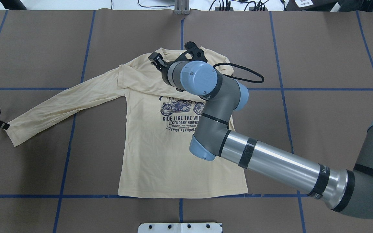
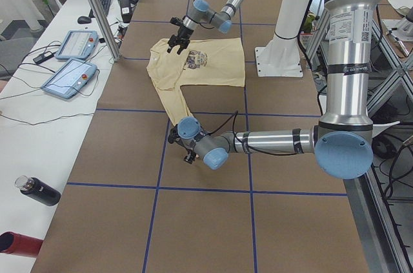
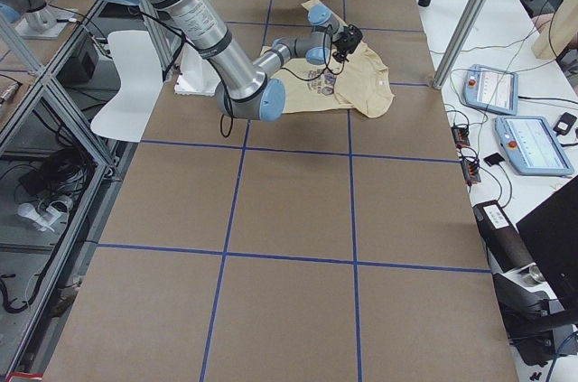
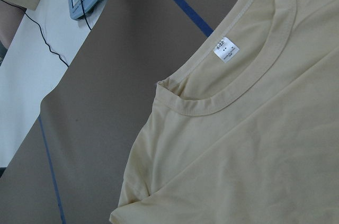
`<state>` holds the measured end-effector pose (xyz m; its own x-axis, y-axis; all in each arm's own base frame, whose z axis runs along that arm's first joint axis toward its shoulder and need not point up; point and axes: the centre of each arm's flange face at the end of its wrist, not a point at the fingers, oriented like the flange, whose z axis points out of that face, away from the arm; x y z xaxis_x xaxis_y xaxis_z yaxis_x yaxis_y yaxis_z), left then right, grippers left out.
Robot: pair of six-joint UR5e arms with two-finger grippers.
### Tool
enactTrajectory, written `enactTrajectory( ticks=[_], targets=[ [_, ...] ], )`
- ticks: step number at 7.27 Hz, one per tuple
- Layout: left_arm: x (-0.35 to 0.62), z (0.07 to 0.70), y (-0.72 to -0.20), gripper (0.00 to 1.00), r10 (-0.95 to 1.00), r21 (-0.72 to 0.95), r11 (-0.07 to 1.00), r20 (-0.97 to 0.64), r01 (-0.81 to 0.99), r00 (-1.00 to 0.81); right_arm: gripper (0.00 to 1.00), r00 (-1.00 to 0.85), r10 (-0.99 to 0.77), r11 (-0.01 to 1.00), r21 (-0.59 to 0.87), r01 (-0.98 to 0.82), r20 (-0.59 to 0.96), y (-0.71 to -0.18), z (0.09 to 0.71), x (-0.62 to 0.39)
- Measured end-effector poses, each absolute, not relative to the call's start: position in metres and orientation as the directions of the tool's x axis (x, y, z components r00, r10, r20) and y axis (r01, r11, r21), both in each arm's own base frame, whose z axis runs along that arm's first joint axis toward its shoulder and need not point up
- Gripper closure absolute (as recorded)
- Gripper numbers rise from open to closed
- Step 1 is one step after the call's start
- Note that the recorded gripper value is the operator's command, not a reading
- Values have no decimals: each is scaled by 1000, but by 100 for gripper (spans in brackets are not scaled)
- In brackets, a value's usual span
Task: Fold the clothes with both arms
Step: 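Lay the sleeve near the collar and open the right gripper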
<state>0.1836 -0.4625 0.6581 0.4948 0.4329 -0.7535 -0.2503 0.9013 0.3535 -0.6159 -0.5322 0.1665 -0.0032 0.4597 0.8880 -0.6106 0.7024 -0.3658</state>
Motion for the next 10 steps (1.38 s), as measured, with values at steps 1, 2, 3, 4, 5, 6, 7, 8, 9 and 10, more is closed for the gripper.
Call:
enactTrajectory(
  ticks=[1, 2, 3, 4, 5, 6, 7, 8, 9, 10],
  targets=[
    [185, 659, -463, 43, 433, 352, 901, -754, -252, 494, 1, -2, 459, 703, -365, -610, 888, -531, 167, -616],
    [186, 660, -462, 44, 433, 350, 901, -755, -255, 493, 1, -2, 459, 704, -365, -610, 888, -531, 167, -617],
    [188, 661, -461, 45, 433, 348, 901, -756, -260, 491, 1, -2, 460, 704, -366, -609, 888, -530, 167, -617],
    [190, 661, -460, 45, 436, 347, 900, -756, -265, 488, 1, -2, 460, 705, -366, -608, 888, -530, 167, -618],
    [192, 662, -460, 53, 436, 346, 899, -757, -268, 487, 1, -3, 459, 705, -366, -607, 888, -529, 166, -618],
    [193, 663, -459, 70, 435, 343, 900, -758, -270, 486, 1, -4, 458, 706, -367, -606, 889, -529, 165, -618],
    [193, 664, -459, 87, 433, 340, 900, -758, -272, 487, 1, -5, 458, 706, -368, -605, 889, -528, 164, -618],
    [193, 665, -459, 100, 433, 339, 901, -758, -272, 487, 1, -6, 458, 706, -368, -605, 889, -528, 164, -618],
    [193, 665, -459, 100, 432, 338, 901, -758, -272, 488, 1, -7, 458, 706, -369, -605, 889, -528, 163, -617],
    [193, 665, -459, 100, 427, 334, 903, -761, -269, 489, 1, -9, 458, 706, -370, -603, 889, -528, 163, -617]
  ],
)
